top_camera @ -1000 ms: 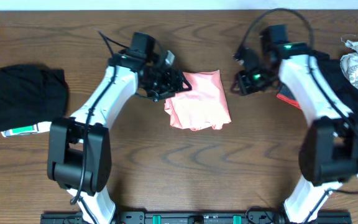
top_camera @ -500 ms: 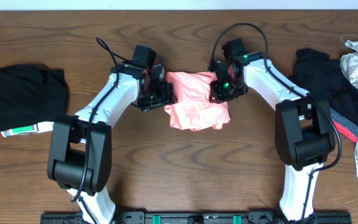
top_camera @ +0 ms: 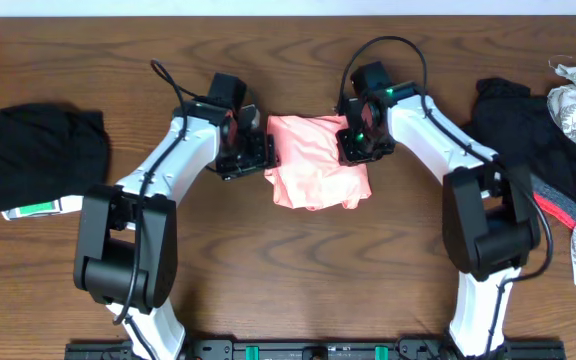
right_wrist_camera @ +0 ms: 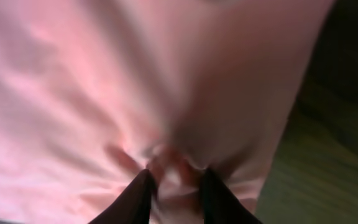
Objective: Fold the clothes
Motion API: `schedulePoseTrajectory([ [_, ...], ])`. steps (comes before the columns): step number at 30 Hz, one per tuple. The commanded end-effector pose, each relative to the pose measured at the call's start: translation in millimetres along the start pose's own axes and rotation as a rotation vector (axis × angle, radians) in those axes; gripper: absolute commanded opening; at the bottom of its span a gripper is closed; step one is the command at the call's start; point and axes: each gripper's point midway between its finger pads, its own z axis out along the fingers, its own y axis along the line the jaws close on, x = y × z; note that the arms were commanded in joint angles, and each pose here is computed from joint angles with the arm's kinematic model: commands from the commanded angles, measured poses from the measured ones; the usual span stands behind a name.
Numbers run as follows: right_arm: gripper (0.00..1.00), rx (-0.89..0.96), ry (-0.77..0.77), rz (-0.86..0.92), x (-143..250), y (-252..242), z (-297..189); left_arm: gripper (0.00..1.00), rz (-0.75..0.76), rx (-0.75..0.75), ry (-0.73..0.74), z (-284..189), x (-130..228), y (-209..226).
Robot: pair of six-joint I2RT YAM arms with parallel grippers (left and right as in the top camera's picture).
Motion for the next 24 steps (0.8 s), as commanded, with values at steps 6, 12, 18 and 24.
schedulePoseTrajectory([
  [6,0.38,0.04,-0.388,-0.106,-62,20,-98,0.7,-0.042,0.035,-0.007,-9,-7,11],
  [12,0.4,0.035,-0.333,-0.103,-65,15,-57,0.75,-0.038,0.038,-0.012,-9,-8,10],
  [18,0.35,0.043,-0.214,-0.074,-49,3,-13,0.92,0.044,0.134,0.0,-10,-7,-7],
  [24,0.36,0.045,-0.189,-0.073,-44,2,-11,0.96,0.07,0.165,-0.026,-7,-15,-12],
])
